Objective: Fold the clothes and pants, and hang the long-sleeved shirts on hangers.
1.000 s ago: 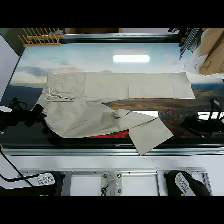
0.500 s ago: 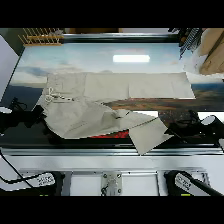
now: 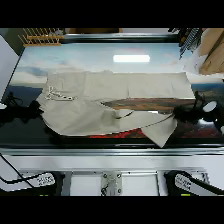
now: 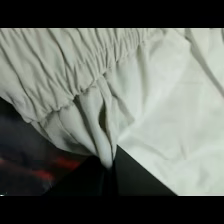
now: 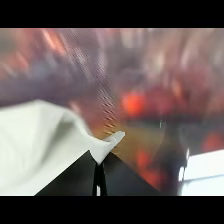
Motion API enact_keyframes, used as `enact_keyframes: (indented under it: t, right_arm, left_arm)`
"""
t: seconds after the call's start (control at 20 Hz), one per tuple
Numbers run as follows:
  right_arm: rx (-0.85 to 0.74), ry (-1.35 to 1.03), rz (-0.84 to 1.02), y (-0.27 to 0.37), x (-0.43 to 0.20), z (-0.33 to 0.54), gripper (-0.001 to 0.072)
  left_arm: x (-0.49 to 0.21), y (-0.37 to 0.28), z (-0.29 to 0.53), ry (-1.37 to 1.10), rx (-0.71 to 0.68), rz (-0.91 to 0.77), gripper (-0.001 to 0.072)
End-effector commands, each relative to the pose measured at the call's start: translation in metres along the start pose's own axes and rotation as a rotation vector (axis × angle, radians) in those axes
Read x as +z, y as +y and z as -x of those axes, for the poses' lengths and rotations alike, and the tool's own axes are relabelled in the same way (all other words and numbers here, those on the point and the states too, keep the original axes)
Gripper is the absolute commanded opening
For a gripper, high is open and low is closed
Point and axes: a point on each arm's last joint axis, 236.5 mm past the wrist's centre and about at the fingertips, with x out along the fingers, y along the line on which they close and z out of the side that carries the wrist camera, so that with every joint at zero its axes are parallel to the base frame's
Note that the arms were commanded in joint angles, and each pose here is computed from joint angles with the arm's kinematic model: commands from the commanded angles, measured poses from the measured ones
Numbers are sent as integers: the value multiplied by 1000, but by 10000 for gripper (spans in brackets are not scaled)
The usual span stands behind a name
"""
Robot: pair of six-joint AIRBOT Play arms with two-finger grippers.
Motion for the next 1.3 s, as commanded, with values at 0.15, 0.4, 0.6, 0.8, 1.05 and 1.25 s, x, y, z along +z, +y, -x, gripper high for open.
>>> enact_keyframes:
  t: [0.15,0.4,0.6,0.8,1.05,1.25]
  right_arm:
    - [-117,-567,181,18,181,165,7]
    - [-215,-560,317,0,159,151,6]
    - [-293,-334,344,-47,63,75,7]
    - [-316,-175,299,-79,-17,50,22]
    - [-331,-242,126,-88,-25,93,714]
    - [-323,-250,-288,-110,-55,119,714]
  left_arm:
    - [20,-33,33,2,-42,-119,11]
    - [-12,-15,16,45,-23,-97,10]
    - [-53,8,2,92,0,-70,11]
    - [-73,26,8,89,10,-35,10]
    - [-72,22,23,48,4,-72,11]
    - [-77,20,25,66,-3,-109,11]
